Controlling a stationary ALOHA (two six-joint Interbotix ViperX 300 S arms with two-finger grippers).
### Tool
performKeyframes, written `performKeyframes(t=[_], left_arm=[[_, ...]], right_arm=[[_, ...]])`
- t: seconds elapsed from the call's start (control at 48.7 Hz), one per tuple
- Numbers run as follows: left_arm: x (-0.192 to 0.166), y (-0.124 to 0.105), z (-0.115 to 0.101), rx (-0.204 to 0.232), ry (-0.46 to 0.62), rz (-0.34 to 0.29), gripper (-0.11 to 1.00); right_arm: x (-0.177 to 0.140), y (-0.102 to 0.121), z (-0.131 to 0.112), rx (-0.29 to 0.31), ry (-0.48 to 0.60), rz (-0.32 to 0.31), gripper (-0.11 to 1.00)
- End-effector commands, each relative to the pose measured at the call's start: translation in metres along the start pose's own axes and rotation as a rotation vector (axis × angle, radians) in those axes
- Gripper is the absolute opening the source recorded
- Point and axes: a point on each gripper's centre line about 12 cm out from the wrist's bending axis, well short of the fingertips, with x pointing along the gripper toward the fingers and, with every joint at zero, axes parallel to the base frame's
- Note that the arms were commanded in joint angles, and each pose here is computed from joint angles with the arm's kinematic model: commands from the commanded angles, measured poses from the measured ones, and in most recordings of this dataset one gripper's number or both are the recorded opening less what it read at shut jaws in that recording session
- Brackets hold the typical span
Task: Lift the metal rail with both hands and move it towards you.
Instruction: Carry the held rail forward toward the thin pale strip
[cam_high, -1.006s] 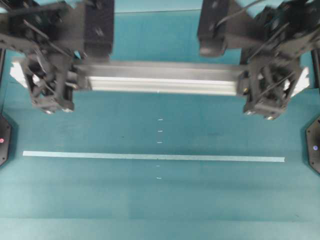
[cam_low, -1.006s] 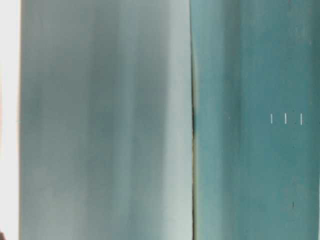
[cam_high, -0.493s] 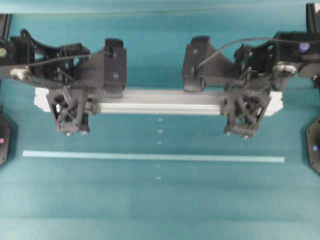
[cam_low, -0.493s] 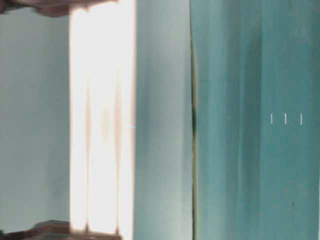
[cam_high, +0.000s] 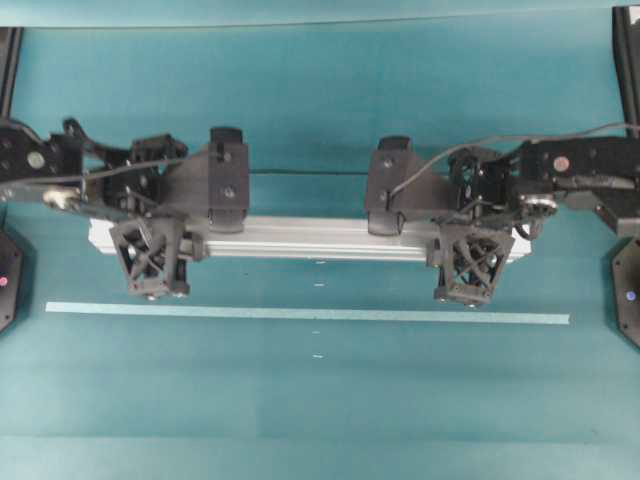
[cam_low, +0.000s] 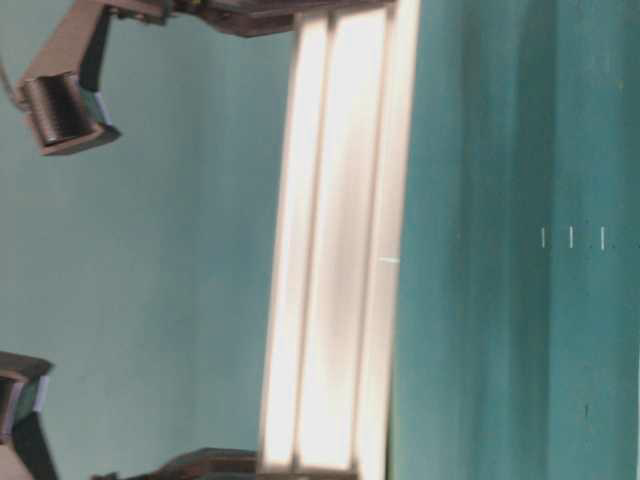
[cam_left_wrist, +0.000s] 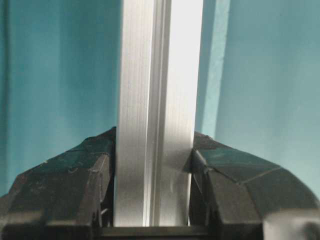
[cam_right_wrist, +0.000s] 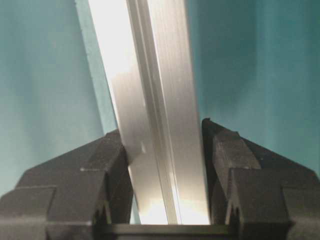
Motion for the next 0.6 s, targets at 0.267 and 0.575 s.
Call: performKeyframes(t=[0.267,0.575], left_arm=[[0.019,-0.009,-0.009,-0.035,-0.011,-0.016,0.30],[0.039,-0.017,-0.012,-0.044,-0.007,-0.028,0.30]], right_arm=[[0.022,0.011,-0.007,-0.006,0.017,0.011,0.39],[0.033,0.018,-0.011,-0.012,0.000,0.024,0.39]])
